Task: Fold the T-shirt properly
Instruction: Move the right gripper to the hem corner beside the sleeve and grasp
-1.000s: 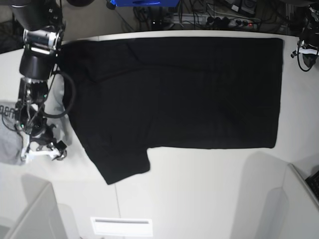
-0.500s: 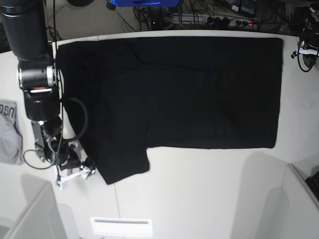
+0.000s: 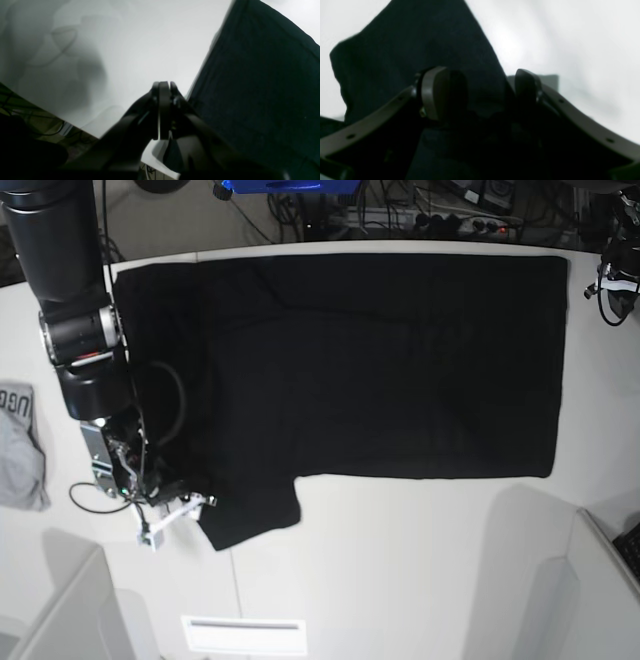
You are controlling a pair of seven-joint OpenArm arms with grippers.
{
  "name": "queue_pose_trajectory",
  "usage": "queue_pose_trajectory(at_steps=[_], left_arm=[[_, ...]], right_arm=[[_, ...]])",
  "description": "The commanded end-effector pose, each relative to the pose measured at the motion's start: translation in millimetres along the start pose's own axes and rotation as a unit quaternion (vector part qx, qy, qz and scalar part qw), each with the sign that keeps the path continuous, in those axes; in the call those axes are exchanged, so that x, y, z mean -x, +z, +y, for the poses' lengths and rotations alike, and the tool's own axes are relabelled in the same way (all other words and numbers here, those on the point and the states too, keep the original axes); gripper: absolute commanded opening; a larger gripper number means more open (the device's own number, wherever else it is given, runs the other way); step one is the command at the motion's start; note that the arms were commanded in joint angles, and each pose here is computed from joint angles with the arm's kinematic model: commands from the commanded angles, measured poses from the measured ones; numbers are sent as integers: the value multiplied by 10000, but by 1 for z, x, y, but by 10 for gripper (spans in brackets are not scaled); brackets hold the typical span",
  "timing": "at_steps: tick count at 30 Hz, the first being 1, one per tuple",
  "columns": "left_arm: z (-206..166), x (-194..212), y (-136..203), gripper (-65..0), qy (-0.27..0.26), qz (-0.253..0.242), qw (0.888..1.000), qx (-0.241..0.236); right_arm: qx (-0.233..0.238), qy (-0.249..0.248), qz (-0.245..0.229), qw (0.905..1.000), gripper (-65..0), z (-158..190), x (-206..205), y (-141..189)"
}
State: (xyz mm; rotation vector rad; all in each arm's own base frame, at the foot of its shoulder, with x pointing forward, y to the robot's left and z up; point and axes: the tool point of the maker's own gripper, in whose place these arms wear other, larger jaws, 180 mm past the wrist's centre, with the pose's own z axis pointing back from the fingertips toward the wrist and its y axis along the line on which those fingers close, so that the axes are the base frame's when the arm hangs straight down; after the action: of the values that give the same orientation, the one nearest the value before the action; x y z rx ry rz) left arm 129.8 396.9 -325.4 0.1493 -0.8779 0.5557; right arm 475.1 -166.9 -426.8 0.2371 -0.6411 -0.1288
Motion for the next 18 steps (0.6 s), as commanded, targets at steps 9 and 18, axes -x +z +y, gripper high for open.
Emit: queue_pose_trajectory(at_steps=[9, 18], left_arm=[[2, -12, 3, -650, -100, -178, 9998, -13], [-1, -14, 2, -650, -114, -201, 9997, 18]], right_arm=[[-66, 68, -316, 9995, -285, 4, -25, 6], [-48, 56, -435, 9990, -633, 1, -24, 5]])
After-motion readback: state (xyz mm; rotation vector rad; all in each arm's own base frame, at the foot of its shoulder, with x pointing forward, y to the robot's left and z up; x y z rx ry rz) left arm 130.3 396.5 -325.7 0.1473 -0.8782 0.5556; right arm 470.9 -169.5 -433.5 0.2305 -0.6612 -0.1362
